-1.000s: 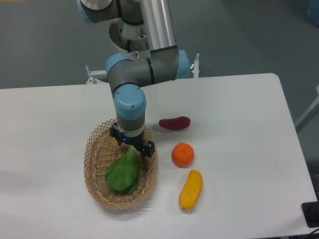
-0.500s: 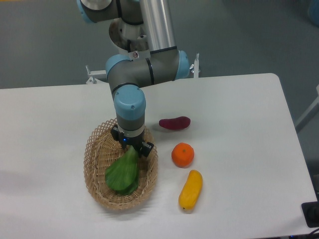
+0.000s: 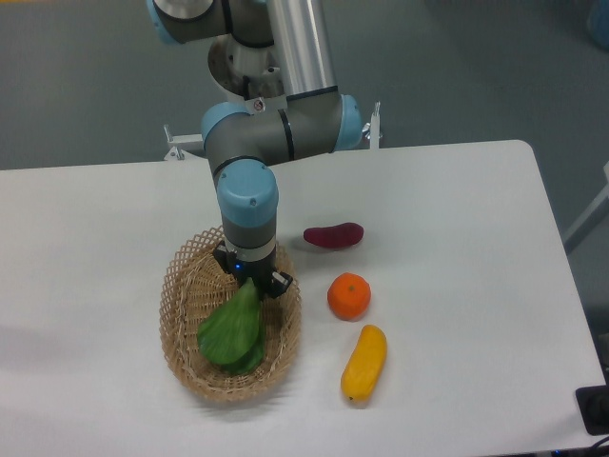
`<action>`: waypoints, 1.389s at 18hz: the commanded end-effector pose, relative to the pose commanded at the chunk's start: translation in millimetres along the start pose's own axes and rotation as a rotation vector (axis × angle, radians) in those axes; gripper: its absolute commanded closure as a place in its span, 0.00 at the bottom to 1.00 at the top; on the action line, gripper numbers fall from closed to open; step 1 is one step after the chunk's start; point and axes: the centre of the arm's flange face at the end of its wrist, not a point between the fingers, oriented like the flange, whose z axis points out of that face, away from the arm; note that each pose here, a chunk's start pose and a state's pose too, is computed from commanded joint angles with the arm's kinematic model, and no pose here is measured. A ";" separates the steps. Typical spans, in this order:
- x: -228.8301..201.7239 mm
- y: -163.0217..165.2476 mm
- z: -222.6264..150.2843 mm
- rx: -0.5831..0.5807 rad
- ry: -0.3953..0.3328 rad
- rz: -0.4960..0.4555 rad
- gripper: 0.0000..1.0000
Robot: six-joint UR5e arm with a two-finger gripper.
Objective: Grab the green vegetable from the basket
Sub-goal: 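Lift the gripped bok choy up out of the basket and away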
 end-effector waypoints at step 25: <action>-193.7 161.5 -153.9 0.117 -0.199 0.028 0.61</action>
